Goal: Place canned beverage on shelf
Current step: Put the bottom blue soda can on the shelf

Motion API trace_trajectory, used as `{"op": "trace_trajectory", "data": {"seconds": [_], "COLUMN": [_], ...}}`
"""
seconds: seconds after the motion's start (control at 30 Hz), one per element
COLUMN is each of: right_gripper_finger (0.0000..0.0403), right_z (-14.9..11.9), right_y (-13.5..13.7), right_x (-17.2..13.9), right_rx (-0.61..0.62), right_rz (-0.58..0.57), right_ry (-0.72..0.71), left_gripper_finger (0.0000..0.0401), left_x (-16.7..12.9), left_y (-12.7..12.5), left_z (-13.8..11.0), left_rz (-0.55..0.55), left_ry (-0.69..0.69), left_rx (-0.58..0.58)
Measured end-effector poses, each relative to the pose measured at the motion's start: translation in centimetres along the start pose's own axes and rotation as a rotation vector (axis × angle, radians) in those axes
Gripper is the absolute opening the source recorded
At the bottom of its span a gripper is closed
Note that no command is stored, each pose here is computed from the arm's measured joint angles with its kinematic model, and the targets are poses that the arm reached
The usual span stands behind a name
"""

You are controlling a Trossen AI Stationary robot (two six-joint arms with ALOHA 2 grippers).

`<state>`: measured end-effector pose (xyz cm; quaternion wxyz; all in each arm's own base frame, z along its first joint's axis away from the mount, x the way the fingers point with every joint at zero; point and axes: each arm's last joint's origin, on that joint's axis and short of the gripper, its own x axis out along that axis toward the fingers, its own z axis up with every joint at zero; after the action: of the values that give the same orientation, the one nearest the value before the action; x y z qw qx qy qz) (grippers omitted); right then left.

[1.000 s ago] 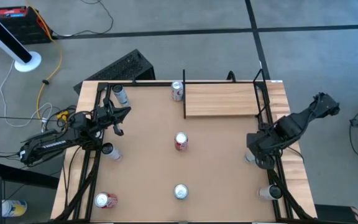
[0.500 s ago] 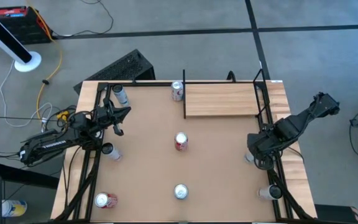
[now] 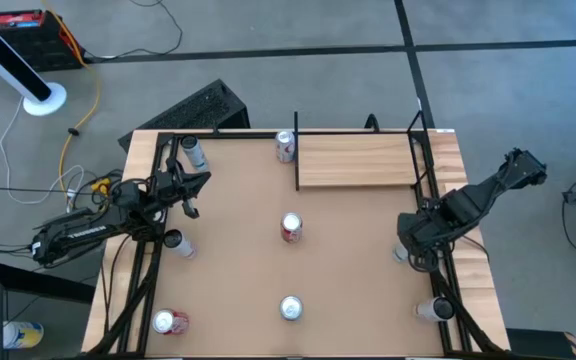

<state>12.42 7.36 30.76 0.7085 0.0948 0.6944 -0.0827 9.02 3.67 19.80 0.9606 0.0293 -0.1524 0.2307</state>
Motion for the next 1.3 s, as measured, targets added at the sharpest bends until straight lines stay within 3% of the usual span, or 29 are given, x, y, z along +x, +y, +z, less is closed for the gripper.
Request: {"op": "trace_trajectory", "data": {"seconds": [0.3, 0.63, 1.3], "right_gripper_finger": [0.0342, 0.0339, 0.0332], "right_z": [-0.1, -0.2, -0.2], "right_y": [0.1, 0.1, 0.3], "right_x": [0.0, 1.2, 3.3], "right_rx": [0.007, -0.01, 0.006], "right_rz": [0.028, -0.047, -0.036], "right_ry": [0.028, 0.029, 0.067], "left_gripper_finger": [0.0, 0.0, 0.0], "left_x": [0.0, 0.0, 0.0], "left_y": [0.0, 0.0, 0.0], "left_z": [0.0, 0.0, 0.0], "left_rz": [-0.001, 0.0, 0.0], "left_ry": [0.0, 0.0, -0.001], "left_rx": [0.0, 0.0, 0.0]}}
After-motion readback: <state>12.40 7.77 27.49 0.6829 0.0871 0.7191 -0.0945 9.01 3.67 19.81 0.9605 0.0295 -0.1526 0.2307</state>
